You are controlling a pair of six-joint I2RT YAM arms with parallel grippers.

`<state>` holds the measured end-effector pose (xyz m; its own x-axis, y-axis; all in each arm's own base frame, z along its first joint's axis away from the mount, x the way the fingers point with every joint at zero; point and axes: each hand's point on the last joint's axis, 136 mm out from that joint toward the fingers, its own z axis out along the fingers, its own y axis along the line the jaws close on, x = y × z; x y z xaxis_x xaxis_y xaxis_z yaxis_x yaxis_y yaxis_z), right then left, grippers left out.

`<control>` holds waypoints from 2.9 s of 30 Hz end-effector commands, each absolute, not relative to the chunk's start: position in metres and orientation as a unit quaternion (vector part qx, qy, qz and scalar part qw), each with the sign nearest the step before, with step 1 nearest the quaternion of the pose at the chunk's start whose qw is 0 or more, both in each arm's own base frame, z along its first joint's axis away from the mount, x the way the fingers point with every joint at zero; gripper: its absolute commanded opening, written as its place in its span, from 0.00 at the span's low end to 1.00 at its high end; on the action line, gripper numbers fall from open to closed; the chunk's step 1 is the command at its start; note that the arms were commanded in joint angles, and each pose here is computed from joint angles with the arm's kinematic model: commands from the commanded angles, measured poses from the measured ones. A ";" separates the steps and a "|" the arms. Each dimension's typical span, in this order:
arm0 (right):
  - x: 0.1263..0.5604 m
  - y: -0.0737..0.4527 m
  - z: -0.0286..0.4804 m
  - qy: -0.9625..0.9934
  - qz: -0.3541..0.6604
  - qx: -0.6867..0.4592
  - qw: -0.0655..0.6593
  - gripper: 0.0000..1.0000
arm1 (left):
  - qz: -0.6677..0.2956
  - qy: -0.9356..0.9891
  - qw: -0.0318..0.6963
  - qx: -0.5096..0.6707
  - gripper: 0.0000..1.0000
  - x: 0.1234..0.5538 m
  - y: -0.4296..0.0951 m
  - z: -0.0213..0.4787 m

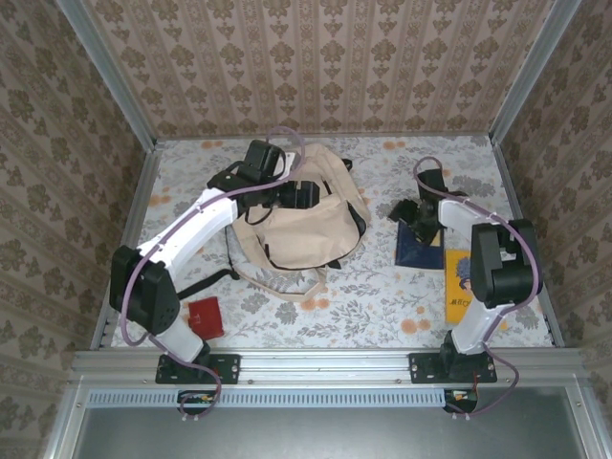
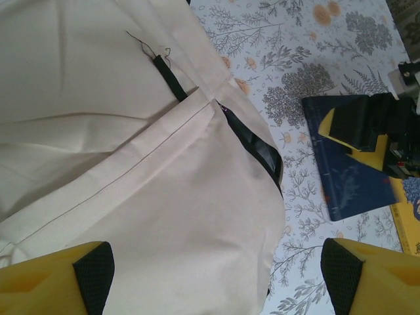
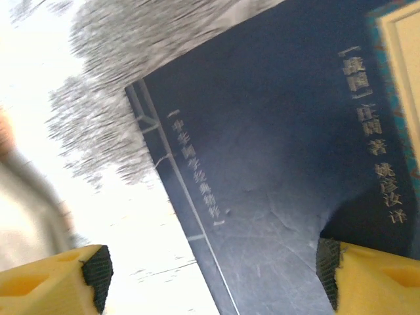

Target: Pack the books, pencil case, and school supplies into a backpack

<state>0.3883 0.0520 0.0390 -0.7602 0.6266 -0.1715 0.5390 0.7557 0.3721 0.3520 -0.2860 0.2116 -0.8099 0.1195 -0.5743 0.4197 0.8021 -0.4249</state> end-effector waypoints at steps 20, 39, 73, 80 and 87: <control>0.340 -0.011 0.035 0.961 0.015 0.260 0.091 0.69 | -0.296 0.908 0.246 0.163 0.89 0.353 -0.328 0.205; 0.333 -0.021 0.026 0.964 0.001 0.257 0.073 0.83 | -0.291 0.911 0.240 0.166 0.89 0.354 -0.329 0.200; 0.355 0.027 0.136 0.931 0.190 0.206 0.236 0.00 | -0.363 0.896 0.213 0.140 0.89 0.360 -0.334 0.196; 0.337 0.003 0.097 0.950 0.106 0.249 0.155 0.51 | -0.361 0.891 0.193 0.194 0.85 0.346 -0.383 0.193; 0.334 0.005 0.052 0.958 0.098 0.252 0.097 0.59 | -0.357 0.898 0.136 0.221 0.64 0.327 -0.464 0.148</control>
<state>0.3434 0.0056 0.0683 -0.8399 0.5087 -0.1893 0.4504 0.8478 0.2801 0.3396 -0.4428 0.1654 -0.8490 0.2670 -0.4559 0.5093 0.6433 -0.5717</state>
